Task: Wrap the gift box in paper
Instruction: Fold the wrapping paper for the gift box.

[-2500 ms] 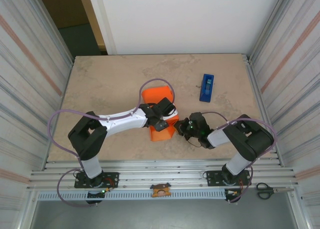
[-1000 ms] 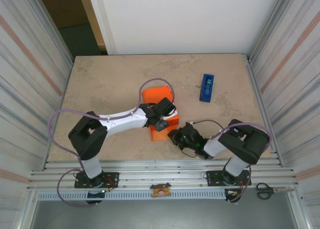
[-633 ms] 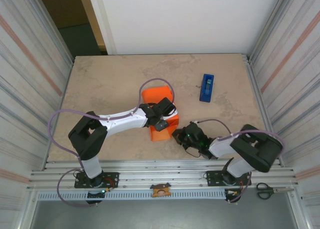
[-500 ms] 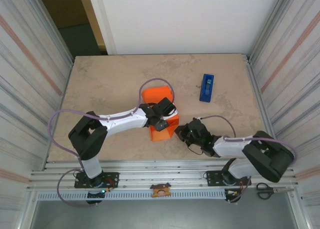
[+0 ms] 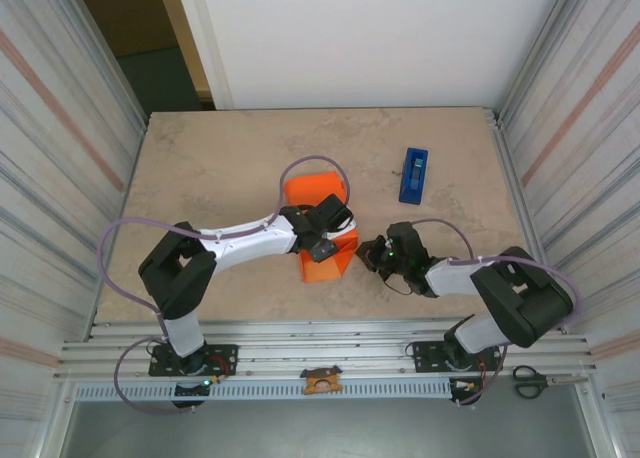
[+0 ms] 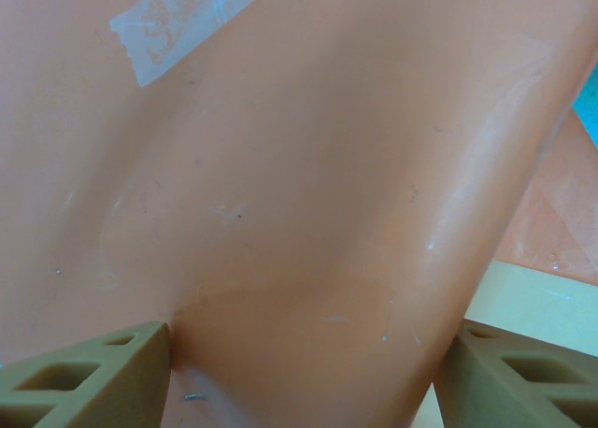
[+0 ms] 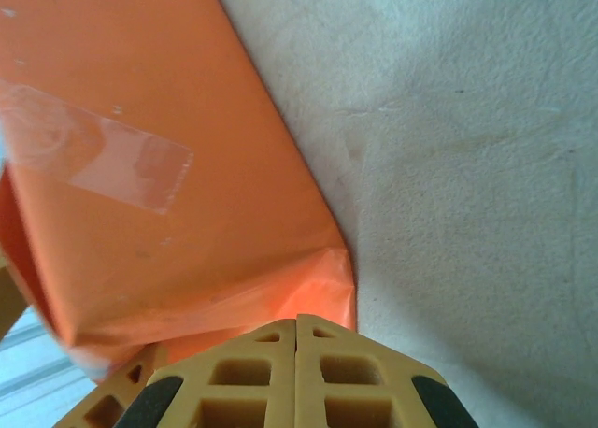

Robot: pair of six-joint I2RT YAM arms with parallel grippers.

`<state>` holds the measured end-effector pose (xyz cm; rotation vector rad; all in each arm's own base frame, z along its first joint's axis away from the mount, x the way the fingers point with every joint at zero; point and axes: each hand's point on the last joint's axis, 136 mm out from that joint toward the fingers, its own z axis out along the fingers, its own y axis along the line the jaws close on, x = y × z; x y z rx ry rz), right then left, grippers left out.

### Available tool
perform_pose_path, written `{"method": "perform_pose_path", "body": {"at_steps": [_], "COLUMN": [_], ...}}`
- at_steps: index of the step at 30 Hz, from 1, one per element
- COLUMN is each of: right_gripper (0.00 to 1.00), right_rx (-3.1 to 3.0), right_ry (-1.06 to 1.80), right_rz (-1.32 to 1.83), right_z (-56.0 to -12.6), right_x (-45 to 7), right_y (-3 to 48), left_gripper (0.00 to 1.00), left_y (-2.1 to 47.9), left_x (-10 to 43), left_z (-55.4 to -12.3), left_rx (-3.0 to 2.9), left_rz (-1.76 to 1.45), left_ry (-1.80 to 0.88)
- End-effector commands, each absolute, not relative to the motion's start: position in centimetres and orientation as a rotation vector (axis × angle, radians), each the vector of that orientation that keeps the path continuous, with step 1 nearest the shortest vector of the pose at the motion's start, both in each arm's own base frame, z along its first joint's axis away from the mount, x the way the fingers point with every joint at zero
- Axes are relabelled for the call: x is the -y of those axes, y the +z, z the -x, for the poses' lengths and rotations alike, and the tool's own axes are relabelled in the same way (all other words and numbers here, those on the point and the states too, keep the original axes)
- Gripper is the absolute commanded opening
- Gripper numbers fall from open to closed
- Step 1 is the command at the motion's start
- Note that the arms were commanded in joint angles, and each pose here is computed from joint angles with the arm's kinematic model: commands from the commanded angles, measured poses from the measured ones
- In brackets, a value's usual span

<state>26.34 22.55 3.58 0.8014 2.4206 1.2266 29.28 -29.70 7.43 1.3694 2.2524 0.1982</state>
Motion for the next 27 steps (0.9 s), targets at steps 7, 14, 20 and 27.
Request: {"method": "perform_pose_path", "body": {"at_steps": [7,14,20,27], "right_gripper": [0.0,0.0,0.0,0.0], "right_rx": [-2.37,-2.366,-2.377,-2.475], "right_ry": [1.285,1.293,1.32,1.219], "right_rz": [-0.776,-0.812,-0.845,-0.824], "right_z": [-28.0,-28.8,-28.6,-26.3], "right_x": [-23.2,-22.8,-23.1,-23.8], "right_y": [3.7,2.6,1.5,0.4], "left_gripper": [0.7,0.7,0.7,0.7], "left_y": [1.7,1.6,1.3,1.6], "left_x": [28.3,28.3,28.1,28.3], "left_z": [-26.2,-26.2,-26.1,-26.0], "left_rx": [-2.421,-2.423,-2.438,-2.445], "left_rz": [-1.484,-1.487,-1.491,-1.478], "left_ry": [0.166,0.168,0.175,0.163]}}
